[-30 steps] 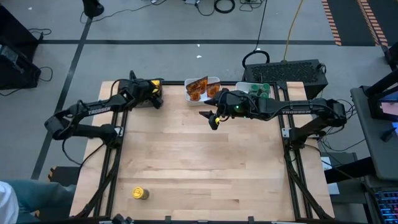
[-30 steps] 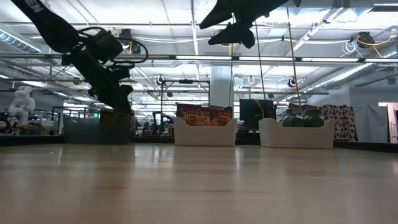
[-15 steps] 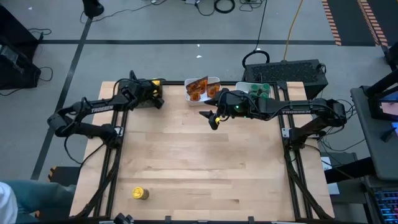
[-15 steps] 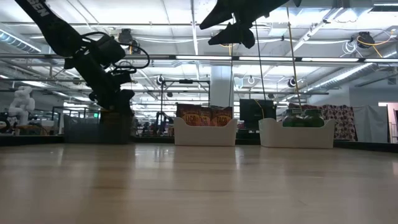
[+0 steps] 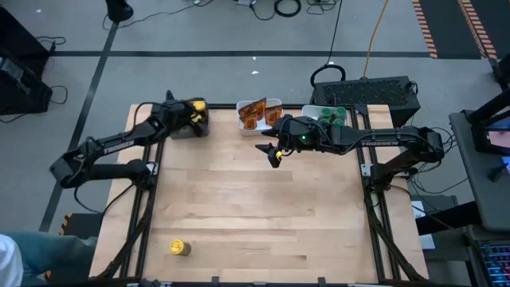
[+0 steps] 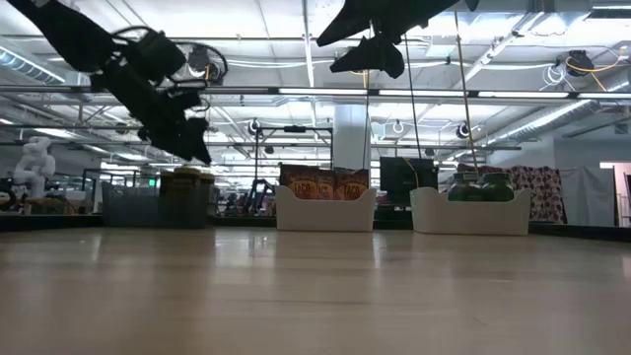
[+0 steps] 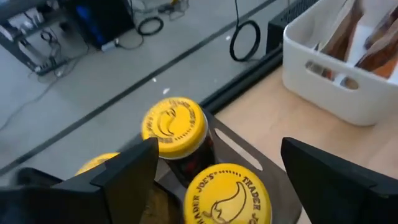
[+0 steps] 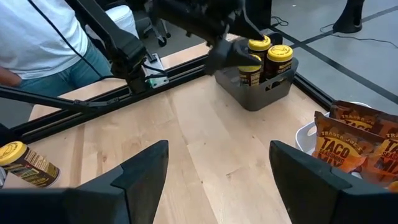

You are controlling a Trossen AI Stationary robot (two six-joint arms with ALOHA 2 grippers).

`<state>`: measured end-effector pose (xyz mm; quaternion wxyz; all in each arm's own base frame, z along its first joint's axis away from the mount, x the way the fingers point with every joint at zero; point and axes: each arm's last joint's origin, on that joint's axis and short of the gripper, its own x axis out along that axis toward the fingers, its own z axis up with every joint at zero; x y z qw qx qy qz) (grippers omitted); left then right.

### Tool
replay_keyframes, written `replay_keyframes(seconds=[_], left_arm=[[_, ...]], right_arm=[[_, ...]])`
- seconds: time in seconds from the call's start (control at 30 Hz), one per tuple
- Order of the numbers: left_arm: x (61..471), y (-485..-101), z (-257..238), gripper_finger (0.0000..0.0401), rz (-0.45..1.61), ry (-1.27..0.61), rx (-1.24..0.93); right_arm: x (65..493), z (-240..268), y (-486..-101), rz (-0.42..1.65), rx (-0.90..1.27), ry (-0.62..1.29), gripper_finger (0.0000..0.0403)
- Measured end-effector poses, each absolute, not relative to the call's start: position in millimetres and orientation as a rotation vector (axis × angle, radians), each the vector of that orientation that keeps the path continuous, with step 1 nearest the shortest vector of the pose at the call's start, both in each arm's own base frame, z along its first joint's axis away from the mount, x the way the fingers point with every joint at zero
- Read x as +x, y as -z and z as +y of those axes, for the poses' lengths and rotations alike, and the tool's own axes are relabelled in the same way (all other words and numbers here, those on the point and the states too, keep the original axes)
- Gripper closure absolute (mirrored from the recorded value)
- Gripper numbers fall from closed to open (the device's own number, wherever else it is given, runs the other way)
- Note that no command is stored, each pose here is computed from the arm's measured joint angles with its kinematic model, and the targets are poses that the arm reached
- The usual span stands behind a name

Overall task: Sort spices by type
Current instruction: Put the yellow seasoning bottle into the black bin

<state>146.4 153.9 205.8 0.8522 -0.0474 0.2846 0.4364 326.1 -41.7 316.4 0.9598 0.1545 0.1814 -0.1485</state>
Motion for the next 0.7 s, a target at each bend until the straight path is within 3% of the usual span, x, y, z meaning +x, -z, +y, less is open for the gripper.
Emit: replay_keyframes(seconds=[0.13,0.3,0.7], left_arm=[[137.4,-220.6,143.4,0.0059,0.547,-0.886,-0.083],[134.0,-237.9,120.4,0.0059,0.426,-0.66,-0.148],[156.5,-281.2,42.3,0.0059,0.426,-0.161,-0.11]], right_arm=[[326.2,-41.6,-316.4,0.368,0.314,0.301,0.014],[326.2,-41.7,-316.4,0.368,0.313,0.301,0.014],[326.2,-41.7,-316.5,0.373,0.269,0.292,0.014]])
